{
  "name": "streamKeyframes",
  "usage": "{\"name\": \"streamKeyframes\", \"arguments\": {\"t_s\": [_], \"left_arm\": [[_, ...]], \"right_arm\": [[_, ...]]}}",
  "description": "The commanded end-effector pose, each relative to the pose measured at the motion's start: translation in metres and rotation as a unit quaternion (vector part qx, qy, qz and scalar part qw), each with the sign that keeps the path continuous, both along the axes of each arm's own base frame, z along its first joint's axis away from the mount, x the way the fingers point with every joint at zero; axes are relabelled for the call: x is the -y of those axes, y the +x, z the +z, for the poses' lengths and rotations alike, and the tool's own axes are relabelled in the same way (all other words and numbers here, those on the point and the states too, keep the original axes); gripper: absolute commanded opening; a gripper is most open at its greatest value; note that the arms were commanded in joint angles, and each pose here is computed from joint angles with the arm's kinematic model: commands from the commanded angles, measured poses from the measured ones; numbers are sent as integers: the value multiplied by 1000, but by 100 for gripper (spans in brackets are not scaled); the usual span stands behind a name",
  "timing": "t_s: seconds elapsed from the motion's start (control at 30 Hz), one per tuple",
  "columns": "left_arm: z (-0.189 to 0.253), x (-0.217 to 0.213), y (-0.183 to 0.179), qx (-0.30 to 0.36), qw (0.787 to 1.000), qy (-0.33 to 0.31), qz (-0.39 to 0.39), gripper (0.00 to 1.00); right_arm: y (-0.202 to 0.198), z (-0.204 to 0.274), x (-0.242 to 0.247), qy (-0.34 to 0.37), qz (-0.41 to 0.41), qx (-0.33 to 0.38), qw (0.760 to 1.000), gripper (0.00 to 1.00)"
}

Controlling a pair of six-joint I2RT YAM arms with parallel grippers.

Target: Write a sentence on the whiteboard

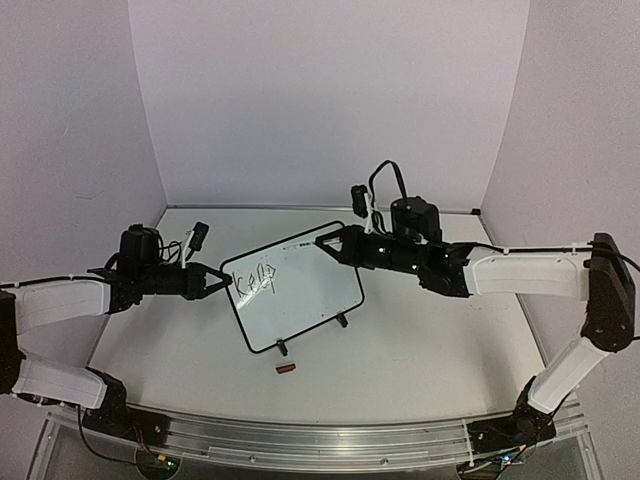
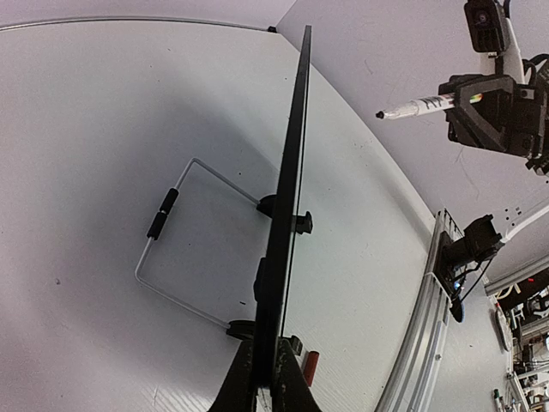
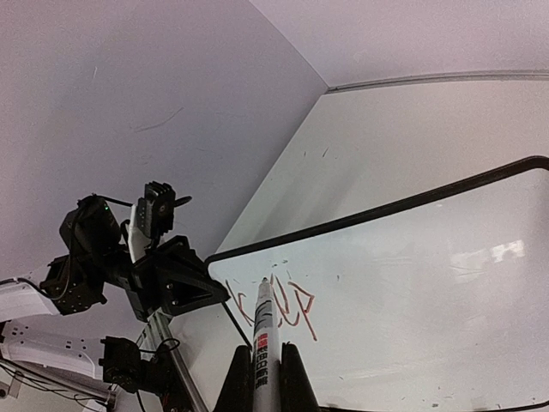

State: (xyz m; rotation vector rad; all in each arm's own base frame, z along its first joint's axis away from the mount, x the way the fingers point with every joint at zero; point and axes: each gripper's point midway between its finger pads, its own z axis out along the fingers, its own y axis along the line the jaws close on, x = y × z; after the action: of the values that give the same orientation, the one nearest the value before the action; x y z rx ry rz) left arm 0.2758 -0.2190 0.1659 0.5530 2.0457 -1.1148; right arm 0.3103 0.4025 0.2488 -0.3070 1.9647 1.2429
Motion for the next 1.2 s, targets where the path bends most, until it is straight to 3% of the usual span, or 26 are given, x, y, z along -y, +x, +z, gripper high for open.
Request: {"name": "streamKeyframes", "arguments": {"t_s": [0.0, 0.67, 1.17], "left_arm": [[7, -9, 14, 32, 999, 25, 29, 0], [7, -8, 15, 30, 999, 26, 29, 0], [6, -9, 14, 32, 999, 28, 30, 0]], "right_arm": [[10, -16, 5, -17, -16, -3, 1000, 0], [18, -37, -12, -27, 5, -23, 999, 0], [27, -43, 8, -45, -43, -27, 998, 0]]}}
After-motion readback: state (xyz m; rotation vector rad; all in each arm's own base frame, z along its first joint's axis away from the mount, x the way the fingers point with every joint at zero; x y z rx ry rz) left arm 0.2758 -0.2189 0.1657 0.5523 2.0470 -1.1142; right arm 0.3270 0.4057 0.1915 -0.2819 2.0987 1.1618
